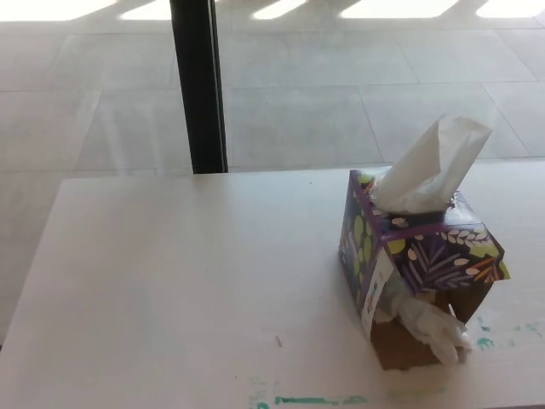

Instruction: The robot uses its right hand to pull out a tissue from the tissue box kept in the middle of the desk and put it on the right side

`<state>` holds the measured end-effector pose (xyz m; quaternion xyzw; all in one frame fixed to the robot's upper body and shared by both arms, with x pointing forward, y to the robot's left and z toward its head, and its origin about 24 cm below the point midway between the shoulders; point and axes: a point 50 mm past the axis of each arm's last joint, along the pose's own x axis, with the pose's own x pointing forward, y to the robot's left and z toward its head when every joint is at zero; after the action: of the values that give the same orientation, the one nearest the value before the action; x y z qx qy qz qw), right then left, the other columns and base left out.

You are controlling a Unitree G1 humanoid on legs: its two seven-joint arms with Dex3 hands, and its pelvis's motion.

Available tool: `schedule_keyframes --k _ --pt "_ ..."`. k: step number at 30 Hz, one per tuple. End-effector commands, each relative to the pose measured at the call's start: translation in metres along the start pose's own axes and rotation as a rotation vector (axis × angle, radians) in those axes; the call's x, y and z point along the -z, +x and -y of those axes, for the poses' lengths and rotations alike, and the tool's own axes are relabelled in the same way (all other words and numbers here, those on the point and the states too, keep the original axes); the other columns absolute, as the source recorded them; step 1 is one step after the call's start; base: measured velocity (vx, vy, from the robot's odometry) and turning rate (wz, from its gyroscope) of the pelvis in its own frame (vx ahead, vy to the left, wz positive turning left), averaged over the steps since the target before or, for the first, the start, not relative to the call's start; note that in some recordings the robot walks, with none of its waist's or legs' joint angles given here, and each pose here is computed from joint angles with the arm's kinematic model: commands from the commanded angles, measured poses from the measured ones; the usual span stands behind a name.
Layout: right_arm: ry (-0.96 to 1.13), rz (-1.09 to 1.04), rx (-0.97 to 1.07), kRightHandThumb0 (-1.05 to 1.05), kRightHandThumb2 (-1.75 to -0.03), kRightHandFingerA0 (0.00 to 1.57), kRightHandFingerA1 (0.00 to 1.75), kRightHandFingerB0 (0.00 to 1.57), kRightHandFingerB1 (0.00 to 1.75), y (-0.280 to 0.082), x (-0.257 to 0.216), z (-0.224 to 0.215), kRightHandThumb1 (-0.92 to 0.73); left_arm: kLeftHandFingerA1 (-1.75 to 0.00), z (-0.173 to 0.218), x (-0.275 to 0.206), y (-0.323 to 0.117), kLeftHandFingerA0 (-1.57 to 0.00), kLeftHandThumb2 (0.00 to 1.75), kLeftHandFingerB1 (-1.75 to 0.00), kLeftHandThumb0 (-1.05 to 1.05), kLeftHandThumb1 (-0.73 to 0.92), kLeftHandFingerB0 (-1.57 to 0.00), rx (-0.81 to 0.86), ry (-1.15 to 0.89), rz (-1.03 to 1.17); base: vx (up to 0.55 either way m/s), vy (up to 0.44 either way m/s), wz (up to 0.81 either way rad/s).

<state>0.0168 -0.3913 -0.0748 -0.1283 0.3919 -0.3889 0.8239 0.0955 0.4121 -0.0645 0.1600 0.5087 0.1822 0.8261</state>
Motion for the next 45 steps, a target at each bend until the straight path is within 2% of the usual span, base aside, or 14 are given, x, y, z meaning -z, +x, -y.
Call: schedule_keyframes --k 1,3,4,5,6,8,9,20,25,31,32,43,44,45 --pt "0.179 0.161 0.033 -0.57 -0.63 0.82 1.08 0.46 0.75 0.011 -0.040 0.022 -0.60 -1.01 -0.007 0.001 -0.002 -0.77 1.07 -0.92 -0.86 0.66 -0.58 0.032 -0.048 -0.006 0.00 0.000 0.00" --pt "0.235 0.291 0.014 -0.67 -0.58 0.73 1.09 0.47 0.76 0.016 -0.073 0.024 -0.61 -1.01 -0.006 0.004 -0.002 -0.78 1.09 -0.90 -0.85 0.67 -0.54 0.035 -0.056 -0.010 0.00 0.000 0.00" --pt "0.227 0.339 0.009 -0.68 -0.99 0.75 0.94 0.47 0.73 0.017 -0.089 0.024 -0.50 -1.01 -0.006 0.005 -0.002 -0.79 1.08 -0.90 -0.86 0.67 -0.54 0.035 -0.055 -0.011 0.00 0.000 0.00" --pt "0.244 0.382 -0.023 -0.67 -0.97 0.75 0.94 0.47 0.73 0.018 -0.108 0.026 -0.49 -1.01 -0.006 0.011 -0.004 -0.77 1.07 -0.89 -0.86 0.67 -0.53 0.036 -0.051 -0.026 0.00 0.000 0.00" --pt "0.240 0.410 -0.043 -0.70 -0.59 0.82 1.01 0.43 0.67 0.017 -0.120 0.026 -0.63 -1.01 -0.006 0.013 -0.004 -0.76 1.05 -0.89 -0.86 0.66 -0.53 0.036 -0.059 -0.034 0.00 0.000 0.00" --pt "0.183 0.514 -0.052 -0.80 -0.90 0.83 0.95 0.44 0.68 0.012 -0.151 0.025 -0.47 -1.00 -0.006 0.013 -0.004 -0.78 1.05 -0.91 -0.86 0.65 -0.56 0.034 -0.060 -0.032 0.00 0.000 0.00" --pt "0.147 0.646 -0.065 -0.80 -0.60 0.87 1.00 0.43 0.57 -0.005 -0.195 0.020 -0.65 -1.12 -0.005 0.014 -0.004 -0.76 0.66 -1.04 -0.79 0.90 -0.53 0.039 -0.079 -0.040 0.00 0.000 0.00" --pt "0.066 1.191 -0.304 -0.52 -0.61 0.47 0.62 0.28 0.37 -0.104 -0.376 -0.016 -0.70 -1.06 -0.004 0.015 -0.004 -0.75 0.67 -1.00 -0.76 0.91 -0.55 0.042 -0.040 -0.040 0.00 0.000 0.01" --pt "-0.018 1.249 -0.406 -0.43 -0.77 0.53 0.77 0.27 0.48 -0.126 -0.415 -0.047 -0.45 -1.02 -0.003 0.016 -0.004 -0.81 1.11 -0.91 -0.84 0.68 -0.58 0.049 -0.037 -0.042 0.00 0.000 0.00" --pt "-0.217 1.297 -0.471 -0.44 -0.56 0.54 0.65 0.33 0.32 -0.149 -0.443 -0.081 -0.55 -1.01 -0.004 0.016 -0.005 -0.77 1.05 -0.92 -0.85 0.65 -0.58 0.056 -0.052 -0.030 0.00 0.000 0.00" --pt "-0.269 1.304 -0.497 -0.55 -0.79 0.50 0.67 0.29 0.45 -0.157 -0.451 -0.094 -0.45 -1.01 -0.003 0.016 -0.004 -0.79 1.09 -0.91 -0.85 0.67 -0.56 0.053 -0.037 -0.035 0.00 0.000 0.00" --pt "-0.507 1.316 -0.489 -0.54 -0.82 0.47 0.71 0.26 0.47 -0.171 -0.472 -0.133 -0.45 -1.01 -0.006 0.019 -0.006 -0.79 1.05 -0.91 -0.86 0.65 -0.59 0.053 -0.035 -0.040 0.00 0.000 0.00" --pt "-0.532 1.307 -0.486 -0.53 -0.57 0.42 0.71 0.28 0.34 -0.170 -0.474 -0.135 -0.57 -1.09 -0.007 0.019 -0.006 -0.75 0.67 -1.02 -0.77 0.92 -0.58 0.052 -0.035 -0.041 0.00 0.000 0.00" --pt "-0.565 1.289 -0.487 -0.60 -0.79 0.38 0.68 0.18 0.44 -0.170 -0.476 -0.137 -0.45 -1.08 -0.008 0.020 -0.007 -0.78 0.67 -1.02 -0.78 0.92 -0.59 0.048 -0.023 -0.042 0.00 0.000 0.00"
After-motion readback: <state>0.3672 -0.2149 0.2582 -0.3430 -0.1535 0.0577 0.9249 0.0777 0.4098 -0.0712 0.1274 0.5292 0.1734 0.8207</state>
